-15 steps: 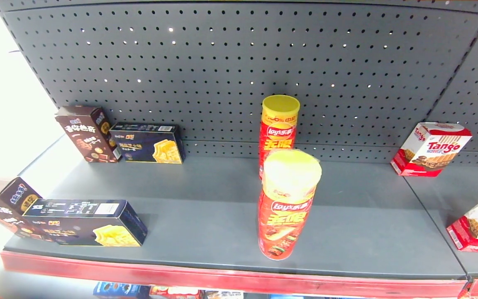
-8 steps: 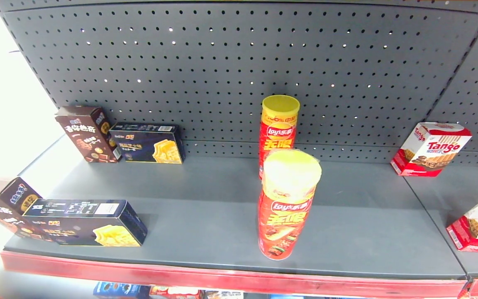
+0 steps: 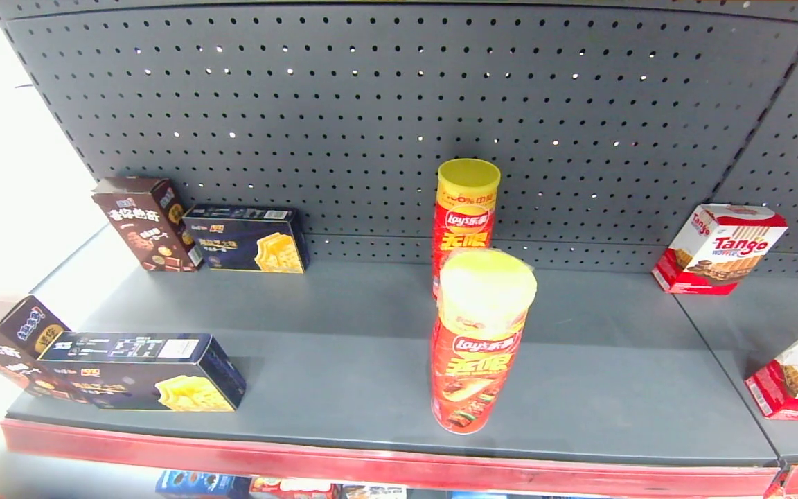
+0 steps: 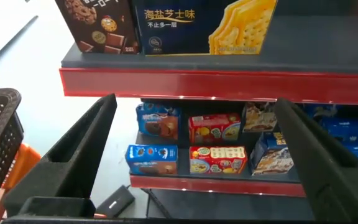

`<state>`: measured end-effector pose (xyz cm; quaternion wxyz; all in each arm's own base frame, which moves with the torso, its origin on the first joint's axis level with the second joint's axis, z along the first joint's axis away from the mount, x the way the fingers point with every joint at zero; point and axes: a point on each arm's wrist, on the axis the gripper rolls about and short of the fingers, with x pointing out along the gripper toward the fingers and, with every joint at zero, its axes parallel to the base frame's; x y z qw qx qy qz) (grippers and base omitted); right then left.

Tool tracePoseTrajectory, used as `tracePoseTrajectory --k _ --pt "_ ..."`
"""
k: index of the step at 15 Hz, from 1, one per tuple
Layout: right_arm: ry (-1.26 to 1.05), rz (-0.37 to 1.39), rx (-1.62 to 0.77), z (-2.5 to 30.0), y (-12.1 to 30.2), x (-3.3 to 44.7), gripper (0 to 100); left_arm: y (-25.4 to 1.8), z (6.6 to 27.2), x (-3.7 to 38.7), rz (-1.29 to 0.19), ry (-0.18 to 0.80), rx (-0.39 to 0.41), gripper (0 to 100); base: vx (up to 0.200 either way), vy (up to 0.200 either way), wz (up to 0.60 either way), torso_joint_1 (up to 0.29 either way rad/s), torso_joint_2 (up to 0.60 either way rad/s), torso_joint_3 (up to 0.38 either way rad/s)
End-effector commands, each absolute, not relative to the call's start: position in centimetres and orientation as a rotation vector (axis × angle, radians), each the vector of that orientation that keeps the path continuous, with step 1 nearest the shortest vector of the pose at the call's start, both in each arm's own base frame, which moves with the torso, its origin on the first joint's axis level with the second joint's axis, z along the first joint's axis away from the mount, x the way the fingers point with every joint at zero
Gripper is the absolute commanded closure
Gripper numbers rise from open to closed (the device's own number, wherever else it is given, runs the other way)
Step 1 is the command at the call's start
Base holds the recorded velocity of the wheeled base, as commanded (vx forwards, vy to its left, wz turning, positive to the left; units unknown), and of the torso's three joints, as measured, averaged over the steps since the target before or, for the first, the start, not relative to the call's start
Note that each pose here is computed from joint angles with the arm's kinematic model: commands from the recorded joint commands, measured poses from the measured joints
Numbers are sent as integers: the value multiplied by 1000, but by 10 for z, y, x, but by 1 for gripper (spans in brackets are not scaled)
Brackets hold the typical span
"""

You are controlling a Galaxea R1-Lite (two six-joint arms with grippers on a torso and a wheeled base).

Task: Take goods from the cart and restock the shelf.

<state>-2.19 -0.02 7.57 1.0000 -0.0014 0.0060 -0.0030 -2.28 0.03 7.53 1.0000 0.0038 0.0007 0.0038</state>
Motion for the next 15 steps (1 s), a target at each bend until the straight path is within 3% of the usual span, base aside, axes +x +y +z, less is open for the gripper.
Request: tracePoseTrajectory --k 1,4,15 --pt "12 -6 -3 76 0 -22 0 0 75 -23 6 2 9 0 0 0 0 0 0 0" --pt "14 -5 -3 76 0 -22 0 -1 75 -23 -58 1 21 0 0 0 0 0 0 0" --pt "15 -5 -3 76 0 -22 0 -1 75 -23 -48 1 18 0 0 0 0 0 0 0"
